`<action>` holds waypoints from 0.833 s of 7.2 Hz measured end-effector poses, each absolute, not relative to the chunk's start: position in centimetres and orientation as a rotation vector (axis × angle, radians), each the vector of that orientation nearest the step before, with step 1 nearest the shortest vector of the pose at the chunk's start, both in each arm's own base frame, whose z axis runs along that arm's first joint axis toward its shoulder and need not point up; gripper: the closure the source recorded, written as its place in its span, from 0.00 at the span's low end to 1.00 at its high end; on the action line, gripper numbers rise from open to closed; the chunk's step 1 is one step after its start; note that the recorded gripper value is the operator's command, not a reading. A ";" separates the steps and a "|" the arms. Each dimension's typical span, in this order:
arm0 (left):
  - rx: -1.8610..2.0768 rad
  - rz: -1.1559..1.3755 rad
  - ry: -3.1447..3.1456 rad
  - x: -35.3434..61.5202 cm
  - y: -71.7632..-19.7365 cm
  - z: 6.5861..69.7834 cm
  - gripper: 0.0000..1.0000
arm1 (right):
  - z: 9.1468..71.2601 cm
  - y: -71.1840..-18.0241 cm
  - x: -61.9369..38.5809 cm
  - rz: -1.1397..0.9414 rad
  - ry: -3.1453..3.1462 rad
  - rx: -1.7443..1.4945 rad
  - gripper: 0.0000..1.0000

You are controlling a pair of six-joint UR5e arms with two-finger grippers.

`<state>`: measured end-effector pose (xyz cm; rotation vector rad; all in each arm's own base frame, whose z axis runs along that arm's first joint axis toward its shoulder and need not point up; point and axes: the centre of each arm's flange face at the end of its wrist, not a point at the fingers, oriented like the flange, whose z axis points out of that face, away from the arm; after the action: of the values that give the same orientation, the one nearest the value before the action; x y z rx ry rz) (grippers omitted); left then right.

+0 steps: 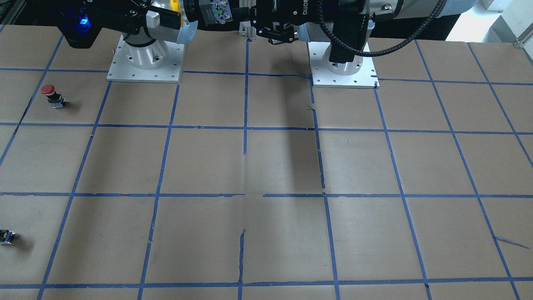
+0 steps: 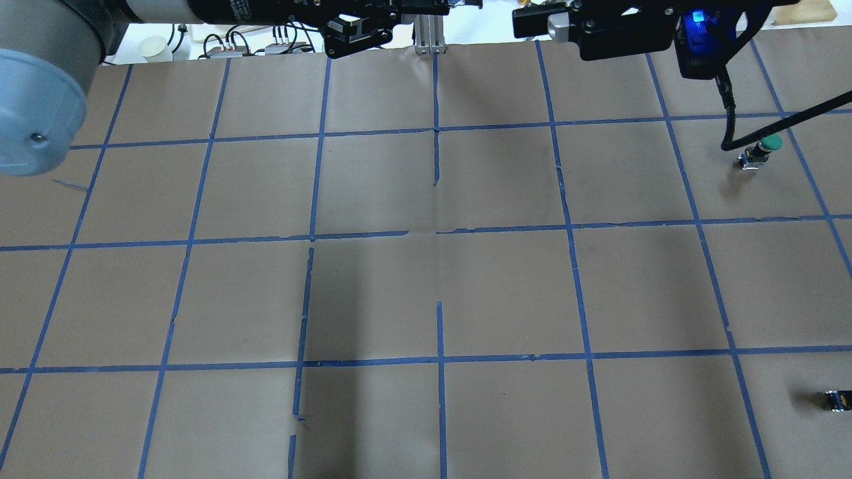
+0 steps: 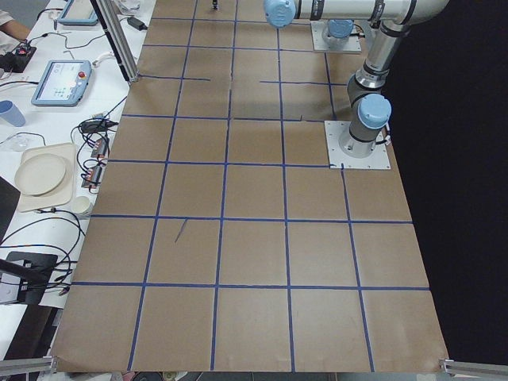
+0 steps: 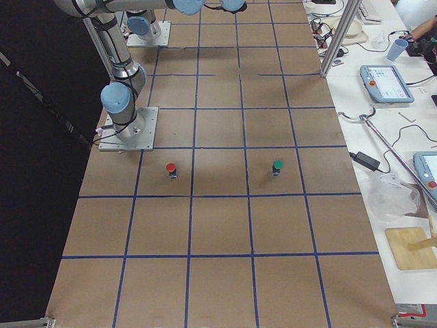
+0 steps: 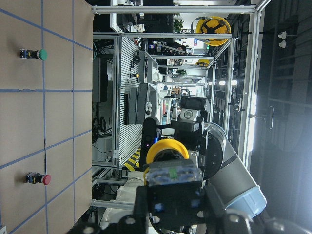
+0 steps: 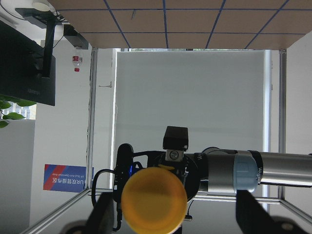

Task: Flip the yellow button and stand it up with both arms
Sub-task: 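Grasp the yellow cap with the right gripper while the left gripper releases the base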

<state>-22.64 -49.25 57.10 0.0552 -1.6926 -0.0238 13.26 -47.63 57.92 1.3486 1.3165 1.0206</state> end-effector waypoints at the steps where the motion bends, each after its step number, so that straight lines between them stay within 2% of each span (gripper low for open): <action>1: 0.055 -0.024 -1.693 -22.7 -49.2 57.1 0.84 | 57.8 -47.7 13.2 1.025 1.313 1.355 0.74; 2: 0.056 -0.025 -1.692 -22.7 -49.2 57.1 0.10 | 57.7 -47.8 13.1 1.031 1.307 1.364 0.83; 4: 0.059 -0.028 -1.692 -22.7 -49.2 57.2 0.09 | 57.6 -47.9 12.8 1.033 1.298 1.371 0.91; 5: 0.060 -0.030 -1.691 -22.7 -49.2 57.2 0.00 | 57.7 -47.9 12.8 1.032 1.296 1.371 0.92; 6: 0.060 -0.031 -1.690 -22.7 -49.2 57.2 0.00 | 57.7 -47.9 12.8 1.031 1.295 1.371 0.93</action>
<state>-22.73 -49.16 57.22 0.0605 -1.6904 -0.0309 12.75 -47.89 57.72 1.3713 1.2951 1.0312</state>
